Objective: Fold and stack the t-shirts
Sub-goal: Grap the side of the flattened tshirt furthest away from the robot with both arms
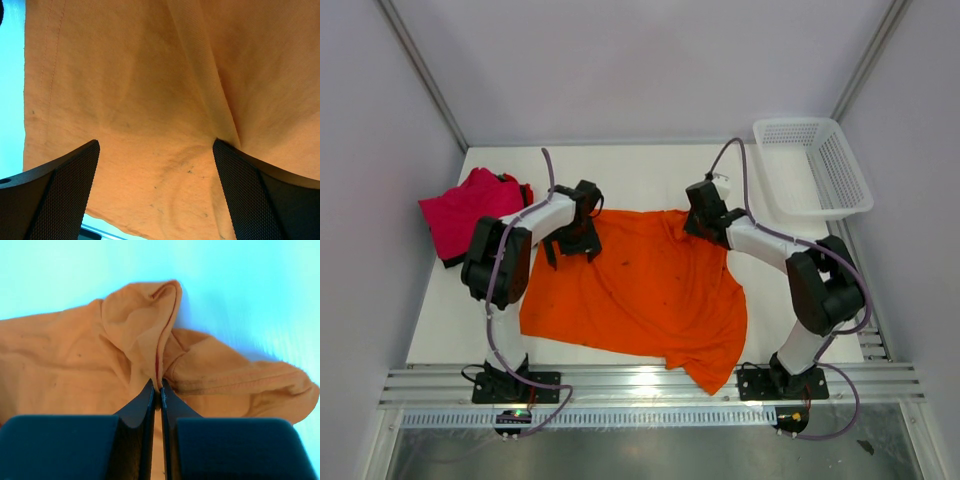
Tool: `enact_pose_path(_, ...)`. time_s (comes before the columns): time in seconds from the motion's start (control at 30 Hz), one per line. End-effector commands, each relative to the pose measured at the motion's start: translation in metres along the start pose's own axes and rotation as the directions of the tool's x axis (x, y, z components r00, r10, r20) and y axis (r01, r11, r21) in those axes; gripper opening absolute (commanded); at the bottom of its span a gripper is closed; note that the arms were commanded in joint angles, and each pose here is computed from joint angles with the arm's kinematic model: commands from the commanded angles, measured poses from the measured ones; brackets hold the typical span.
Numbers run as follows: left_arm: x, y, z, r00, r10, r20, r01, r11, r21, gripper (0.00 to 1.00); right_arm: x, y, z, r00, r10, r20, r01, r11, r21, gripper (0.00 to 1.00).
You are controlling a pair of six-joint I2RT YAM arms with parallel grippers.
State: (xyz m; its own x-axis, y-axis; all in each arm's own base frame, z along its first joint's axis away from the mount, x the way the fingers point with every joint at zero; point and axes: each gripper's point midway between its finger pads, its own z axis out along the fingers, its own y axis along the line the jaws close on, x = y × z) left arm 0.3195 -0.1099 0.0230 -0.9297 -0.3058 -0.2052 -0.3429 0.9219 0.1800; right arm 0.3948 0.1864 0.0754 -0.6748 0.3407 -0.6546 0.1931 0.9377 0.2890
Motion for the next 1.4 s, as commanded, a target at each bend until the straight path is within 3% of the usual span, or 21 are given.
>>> enact_pose_path(0.0, -0.010, -0.015, 0.003, 1.000, -0.019, 0.024, 0.018, 0.999, 0.042, 0.98, -0.036, 0.003, -0.002, 0.994, -0.058, 0.088, 0.053, 0.997, 0.051, 0.09)
enact_pose_path(0.27, -0.008, -0.012, 0.000, 1.000, -0.018, 0.025, 0.017, 0.999, 0.041, 0.98, -0.115, -0.010, -0.011, 0.977, -0.079, 0.199, 0.046, 0.985, 0.168, 0.09)
enact_pose_path(0.53, -0.007, -0.009, -0.005, 1.000, -0.018, 0.025, 0.017, 0.999, 0.041, 0.98, -0.157, -0.040, -0.016, 0.968, -0.074, 0.239, 0.016, 0.972, 0.235, 0.10)
enact_pose_path(1.37, 0.003, 0.009, -0.010, 0.999, -0.044, 0.025, 0.044, 0.999, -0.004, 0.98, -0.159, -0.074, 0.029, 0.982, -0.110, 0.151, 0.054, 0.941, 0.335, 0.13)
